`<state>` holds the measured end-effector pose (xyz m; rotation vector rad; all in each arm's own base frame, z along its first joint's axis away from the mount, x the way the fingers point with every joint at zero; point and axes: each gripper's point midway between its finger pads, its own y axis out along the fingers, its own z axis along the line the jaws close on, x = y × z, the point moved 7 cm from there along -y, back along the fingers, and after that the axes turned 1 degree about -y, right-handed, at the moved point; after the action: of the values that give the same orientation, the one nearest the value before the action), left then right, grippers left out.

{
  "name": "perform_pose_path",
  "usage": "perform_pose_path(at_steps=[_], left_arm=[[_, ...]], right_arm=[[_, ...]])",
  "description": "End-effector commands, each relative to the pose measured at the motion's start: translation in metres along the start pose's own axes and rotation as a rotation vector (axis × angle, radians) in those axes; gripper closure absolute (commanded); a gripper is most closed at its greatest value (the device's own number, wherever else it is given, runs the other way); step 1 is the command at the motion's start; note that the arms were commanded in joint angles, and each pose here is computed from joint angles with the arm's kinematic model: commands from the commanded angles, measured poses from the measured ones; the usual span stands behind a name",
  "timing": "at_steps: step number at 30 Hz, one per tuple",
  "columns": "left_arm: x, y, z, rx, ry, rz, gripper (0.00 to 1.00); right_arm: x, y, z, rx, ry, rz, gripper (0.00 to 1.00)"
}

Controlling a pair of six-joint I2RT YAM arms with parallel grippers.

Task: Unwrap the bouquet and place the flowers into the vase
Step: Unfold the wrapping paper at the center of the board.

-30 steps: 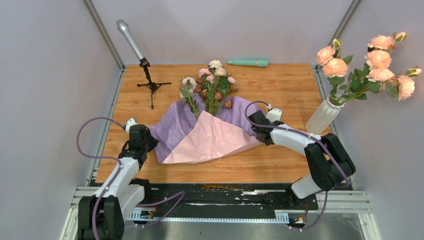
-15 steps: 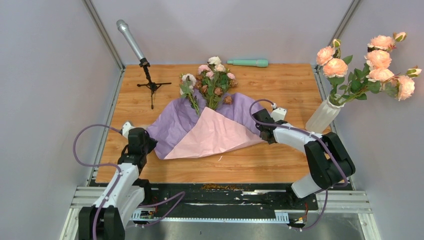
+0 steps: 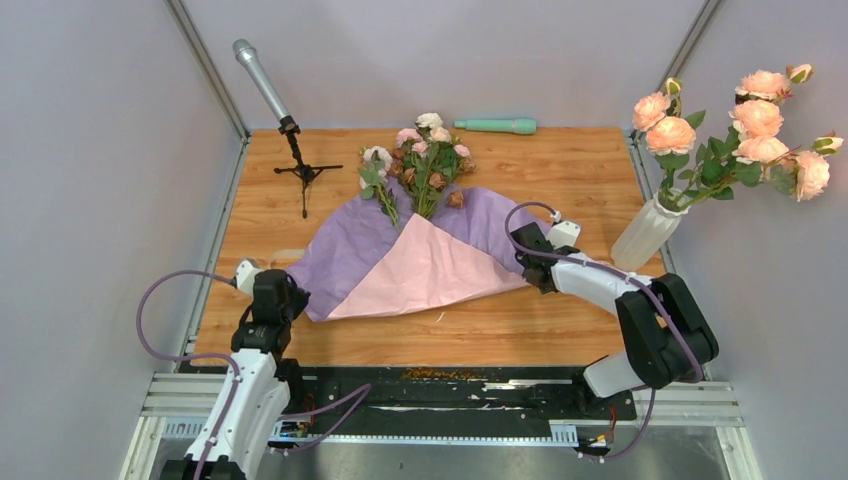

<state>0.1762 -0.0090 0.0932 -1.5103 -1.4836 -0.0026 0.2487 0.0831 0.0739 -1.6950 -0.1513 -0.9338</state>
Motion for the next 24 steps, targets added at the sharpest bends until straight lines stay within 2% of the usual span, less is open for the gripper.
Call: perform_pose_path(at_steps=[1,2,3,4,6,8,12,16,17,21,24], left_arm=[[0.011,-0.003,0.0,0.035,0.011,-0.043,0.82],[0.013,-0.005,-0.001,0.028,0.03,-0.042,0.66],[0.019,-0.009,-0.008,0.012,0.036,-0.054,0.56],[0.022,-0.012,-0.009,0.008,0.058,-0.058,0.38],[0.034,-0.022,-0.018,-0.008,0.094,-0.08,0.18],[0.049,-0.033,-0.028,-0.021,0.138,-0.108,0.1],[0.086,-0.059,-0.06,-0.09,0.241,-0.168,0.05],[0.095,-0.062,-0.095,-0.221,0.352,-0.075,0.05],[0.089,-0.057,-0.104,-0.264,0.375,-0.015,0.05],[0.069,-0.05,-0.14,-0.424,0.503,0.068,0.05],[0.047,-0.048,-0.167,-0.555,0.582,0.133,0.04]], right_arm=[[0.013,-0.009,-0.008,-0.006,0.029,-0.057,0.98],[0.016,-0.012,-0.007,0.009,0.022,-0.062,0.89],[0.02,-0.015,-0.007,0.027,0.014,-0.072,0.75],[0.023,-0.019,-0.007,0.044,0.002,-0.085,0.63],[0.031,-0.028,-0.008,0.072,-0.02,-0.112,0.43],[0.04,-0.038,-0.011,0.103,-0.039,-0.147,0.33],[0.056,-0.061,-0.016,0.187,-0.092,-0.217,0.22],[0.067,-0.081,0.002,0.414,-0.235,-0.255,0.16],[0.068,-0.086,0.009,0.49,-0.278,-0.253,0.15],[0.063,-0.108,0.04,0.844,-0.42,-0.223,0.1],[0.057,-0.117,0.054,1.022,-0.489,-0.213,0.08]])
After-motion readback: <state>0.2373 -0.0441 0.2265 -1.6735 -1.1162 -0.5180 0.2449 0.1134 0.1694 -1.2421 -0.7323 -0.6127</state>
